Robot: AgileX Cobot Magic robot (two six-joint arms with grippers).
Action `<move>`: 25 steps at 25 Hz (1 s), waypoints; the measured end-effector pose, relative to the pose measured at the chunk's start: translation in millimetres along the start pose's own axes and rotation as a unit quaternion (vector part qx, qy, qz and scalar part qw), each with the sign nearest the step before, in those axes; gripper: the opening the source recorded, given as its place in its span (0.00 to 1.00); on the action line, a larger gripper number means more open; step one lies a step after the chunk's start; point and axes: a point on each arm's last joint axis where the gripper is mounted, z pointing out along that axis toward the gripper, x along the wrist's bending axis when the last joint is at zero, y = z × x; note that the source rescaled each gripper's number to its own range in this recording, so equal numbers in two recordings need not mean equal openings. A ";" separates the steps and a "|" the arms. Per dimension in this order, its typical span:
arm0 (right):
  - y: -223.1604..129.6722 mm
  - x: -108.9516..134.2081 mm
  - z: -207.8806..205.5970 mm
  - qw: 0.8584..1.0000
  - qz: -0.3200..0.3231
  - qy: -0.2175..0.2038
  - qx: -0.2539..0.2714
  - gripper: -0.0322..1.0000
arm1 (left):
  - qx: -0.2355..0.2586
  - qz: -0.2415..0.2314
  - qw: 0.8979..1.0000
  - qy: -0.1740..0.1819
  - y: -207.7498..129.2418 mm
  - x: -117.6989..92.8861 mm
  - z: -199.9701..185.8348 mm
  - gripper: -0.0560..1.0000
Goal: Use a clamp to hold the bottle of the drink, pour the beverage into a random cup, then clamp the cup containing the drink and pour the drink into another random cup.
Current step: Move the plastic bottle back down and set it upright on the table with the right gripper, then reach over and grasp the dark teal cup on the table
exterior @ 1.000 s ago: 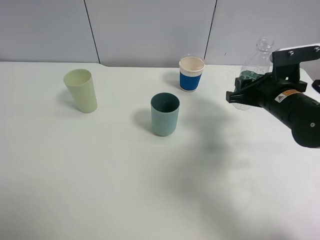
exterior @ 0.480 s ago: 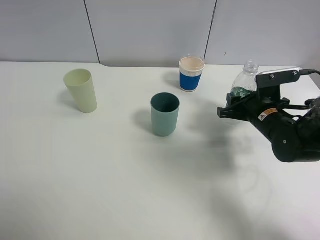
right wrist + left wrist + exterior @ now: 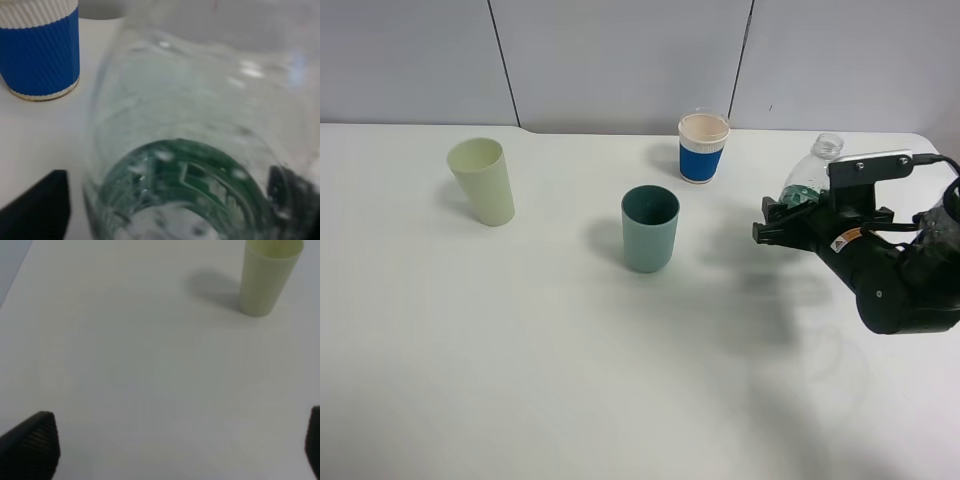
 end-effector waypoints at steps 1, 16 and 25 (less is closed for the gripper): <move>0.1 0.0 0.0 1.000 0.000 0.000 0.000 0.81 | 0.000 0.000 1.000 0.000 0.0 0.0 0.0 1.00; 26.5 -0.7 -6.9 0.999 0.008 0.011 -0.037 0.99 | 0.000 0.000 1.000 0.000 0.0 0.1 0.0 1.00; 89.9 -16.0 -42.1 0.996 0.009 -0.005 -0.085 0.99 | 0.000 0.000 1.000 0.000 0.0 0.1 0.0 1.00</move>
